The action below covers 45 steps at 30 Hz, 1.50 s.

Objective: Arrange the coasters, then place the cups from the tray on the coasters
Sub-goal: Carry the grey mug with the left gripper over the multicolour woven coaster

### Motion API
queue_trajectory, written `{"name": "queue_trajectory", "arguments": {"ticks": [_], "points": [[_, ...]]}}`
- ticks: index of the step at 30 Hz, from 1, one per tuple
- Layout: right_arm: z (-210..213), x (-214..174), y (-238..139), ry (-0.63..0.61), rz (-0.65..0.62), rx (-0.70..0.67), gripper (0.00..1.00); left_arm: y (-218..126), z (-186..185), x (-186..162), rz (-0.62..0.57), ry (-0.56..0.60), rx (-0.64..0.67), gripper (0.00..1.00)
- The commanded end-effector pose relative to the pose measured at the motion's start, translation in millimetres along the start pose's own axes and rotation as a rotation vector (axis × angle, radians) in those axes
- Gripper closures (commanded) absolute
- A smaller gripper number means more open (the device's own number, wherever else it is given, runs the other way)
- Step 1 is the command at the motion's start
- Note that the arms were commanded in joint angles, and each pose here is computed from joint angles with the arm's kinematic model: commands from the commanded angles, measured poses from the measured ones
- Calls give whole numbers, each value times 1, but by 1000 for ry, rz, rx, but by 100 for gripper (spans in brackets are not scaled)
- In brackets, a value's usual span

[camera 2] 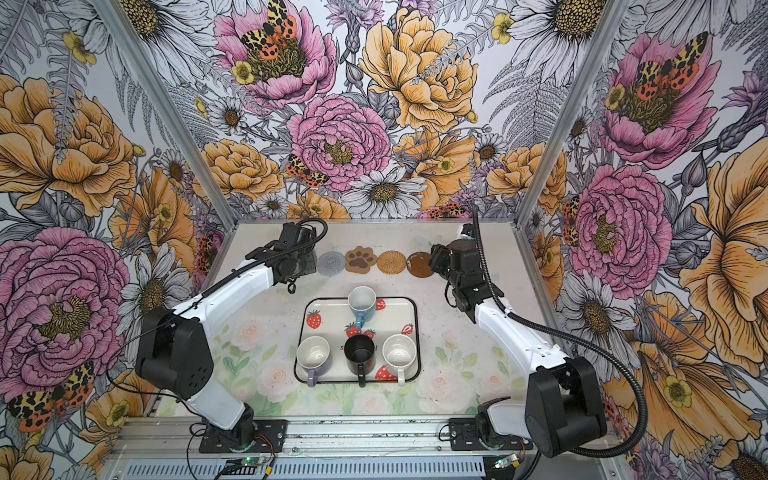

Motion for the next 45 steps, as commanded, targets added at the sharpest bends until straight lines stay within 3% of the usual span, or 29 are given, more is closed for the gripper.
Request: {"name": "queue_trajectory", "arguments": {"ticks": [1,17,26,33,45], "points": [[8,9,2,10,-13,26,38,-10,8,55,-185,-22,8,100],[10,4,17,23,39,38,38,45,32,56,-156,-20,-24,100],[14,-1,27,36,79,54,38,54,24,51,-145,10,-78,100],[13,0,26,34,71,47,38,75,23,35,-87,19,-77,100],[12,-1,27,36,73,43,38,81,28,23,-57,16,-63,100]]}}
Point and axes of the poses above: each gripper's point midway between its finger pads, its own y axis out along the fingers, its own z axis along the line the jaws close on, x = y × z, the point moved 3 cm from there along -y, back along the fingers, and after that the axes turned 15 degrees about y, right-handed, at the moved point
